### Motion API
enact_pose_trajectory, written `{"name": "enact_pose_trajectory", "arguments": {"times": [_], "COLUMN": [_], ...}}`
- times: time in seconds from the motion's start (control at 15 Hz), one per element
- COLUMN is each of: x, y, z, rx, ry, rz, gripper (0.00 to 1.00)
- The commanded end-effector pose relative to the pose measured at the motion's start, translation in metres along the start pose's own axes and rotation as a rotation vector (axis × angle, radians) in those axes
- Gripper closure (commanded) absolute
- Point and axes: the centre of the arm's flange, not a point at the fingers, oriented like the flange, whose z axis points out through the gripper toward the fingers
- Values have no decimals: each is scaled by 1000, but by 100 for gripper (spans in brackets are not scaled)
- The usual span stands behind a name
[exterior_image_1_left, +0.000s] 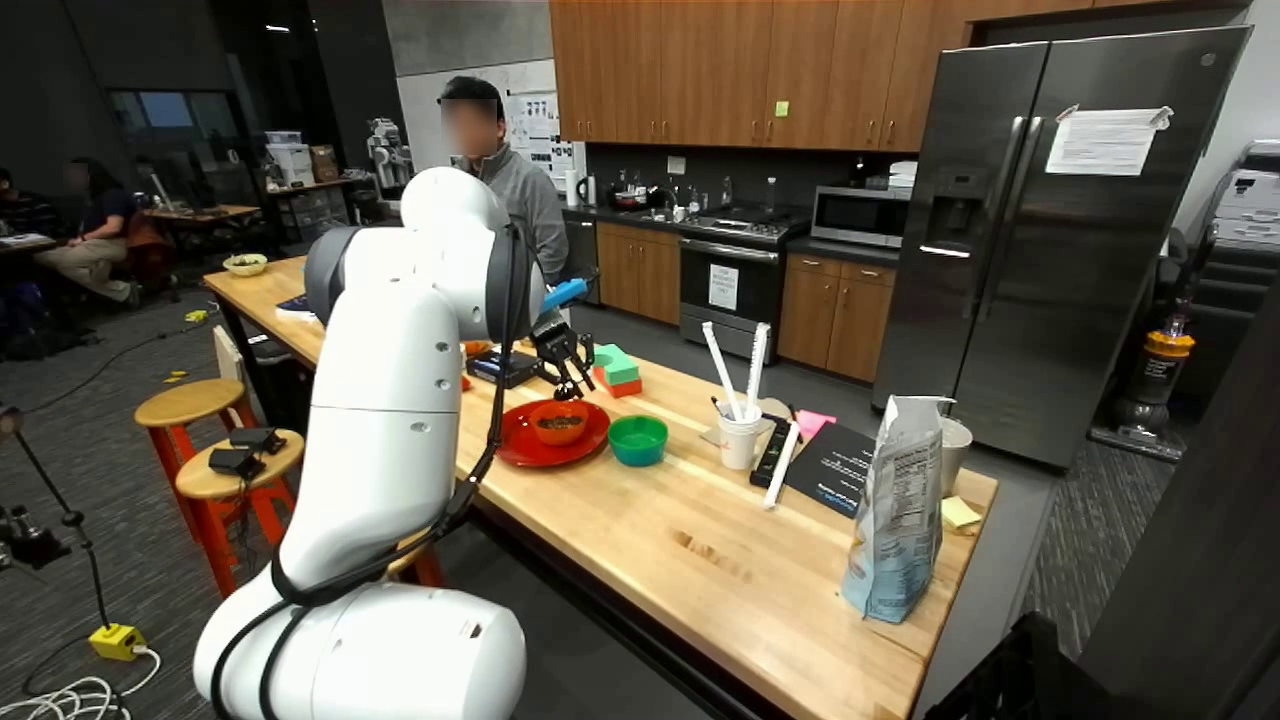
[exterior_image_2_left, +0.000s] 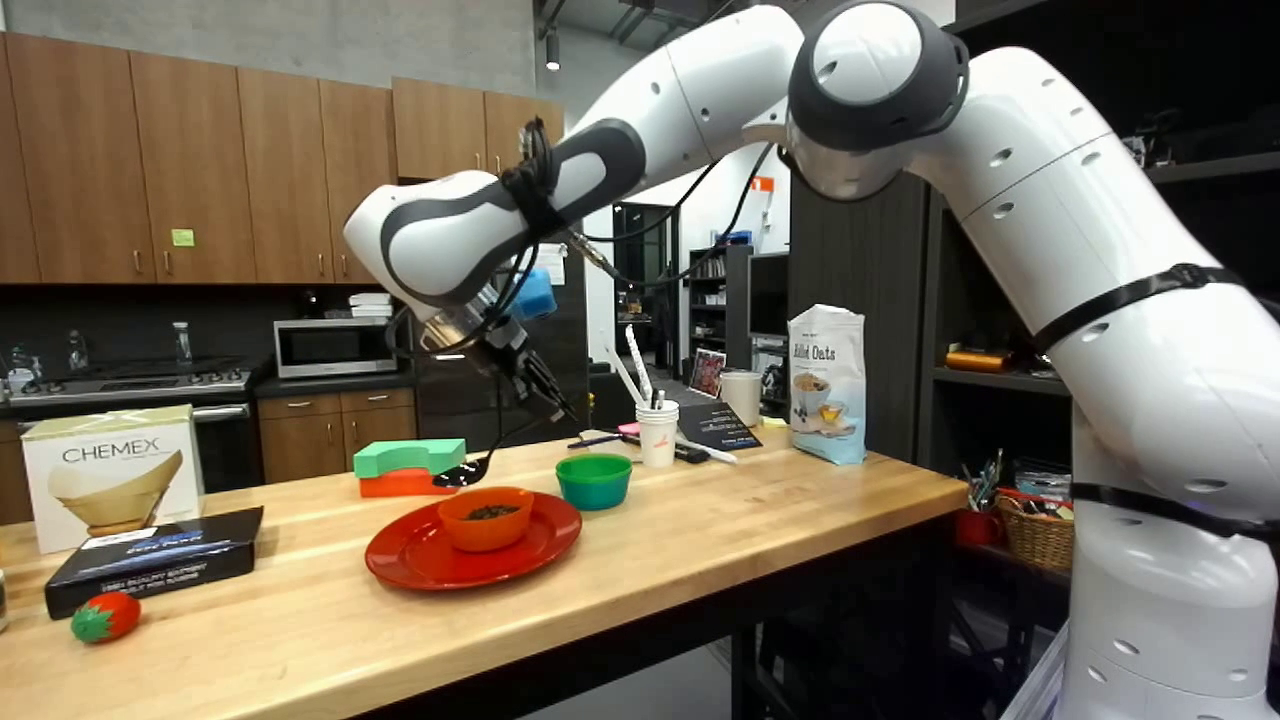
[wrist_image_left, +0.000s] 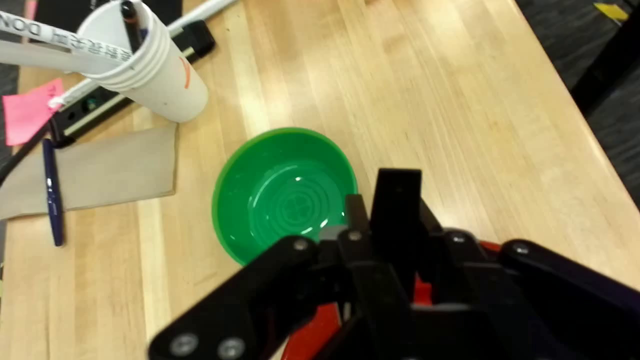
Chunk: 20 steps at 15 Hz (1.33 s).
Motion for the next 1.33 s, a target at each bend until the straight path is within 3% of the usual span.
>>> {"name": "enact_pose_trajectory", "arguments": {"times": [0.0, 0.6, 1.27], "x": [-23, -45, -44], "y": [-8, -34, -52], "z": [8, 8, 41], "rx": [77, 148, 108], "ry": [150, 167, 9], "rz": [95, 227, 183], "gripper": [94, 94, 94]}}
